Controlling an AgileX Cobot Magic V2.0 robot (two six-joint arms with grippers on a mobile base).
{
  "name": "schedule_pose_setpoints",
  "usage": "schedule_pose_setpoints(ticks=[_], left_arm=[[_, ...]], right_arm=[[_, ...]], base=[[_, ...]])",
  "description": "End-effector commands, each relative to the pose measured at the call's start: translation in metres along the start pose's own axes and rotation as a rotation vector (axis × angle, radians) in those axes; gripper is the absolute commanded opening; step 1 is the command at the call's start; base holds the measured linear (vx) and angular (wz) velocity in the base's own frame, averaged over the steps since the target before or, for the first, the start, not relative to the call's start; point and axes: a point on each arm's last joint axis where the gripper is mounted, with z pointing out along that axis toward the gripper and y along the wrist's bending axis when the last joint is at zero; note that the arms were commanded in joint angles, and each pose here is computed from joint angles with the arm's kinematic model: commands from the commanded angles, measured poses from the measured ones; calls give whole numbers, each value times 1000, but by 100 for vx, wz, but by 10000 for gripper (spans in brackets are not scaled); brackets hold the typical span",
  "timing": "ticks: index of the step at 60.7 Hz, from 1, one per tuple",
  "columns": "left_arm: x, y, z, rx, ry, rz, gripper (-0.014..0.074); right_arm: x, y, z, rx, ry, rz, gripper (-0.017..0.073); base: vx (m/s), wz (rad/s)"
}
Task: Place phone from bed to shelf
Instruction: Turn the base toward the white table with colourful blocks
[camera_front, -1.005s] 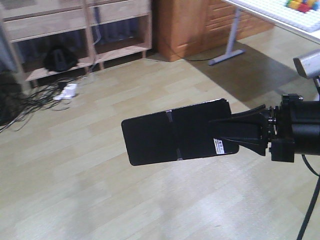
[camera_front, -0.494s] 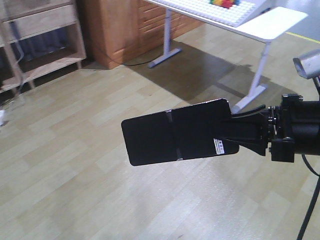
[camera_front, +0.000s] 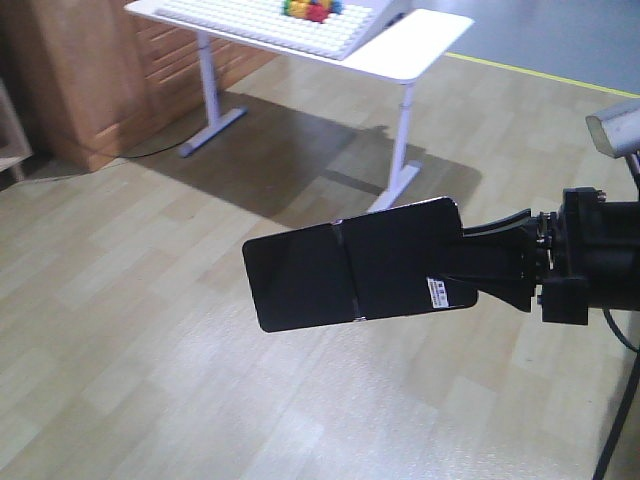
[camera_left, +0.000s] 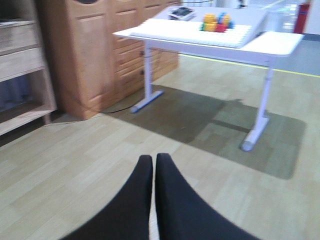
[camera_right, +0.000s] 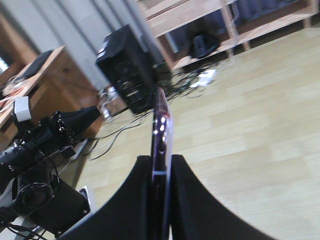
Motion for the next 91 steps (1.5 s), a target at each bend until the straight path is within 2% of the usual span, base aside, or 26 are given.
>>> schedule_pose_setpoints(ticks=[1, 56, 91], left_arm=[[-6, 1, 0, -4, -77, -12, 1], [-6, 1, 0, -4, -77, -12, 1], [-6, 1, 0, -4, -77, -12, 1]], right_arm=[[-13, 18, -4, -108, -77, -22, -4], [-13, 18, -4, -108, -77, -22, -4], [-13, 18, -4, -108, -77, -22, -4]], base=[[23, -49], [22, -51], [23, -12]])
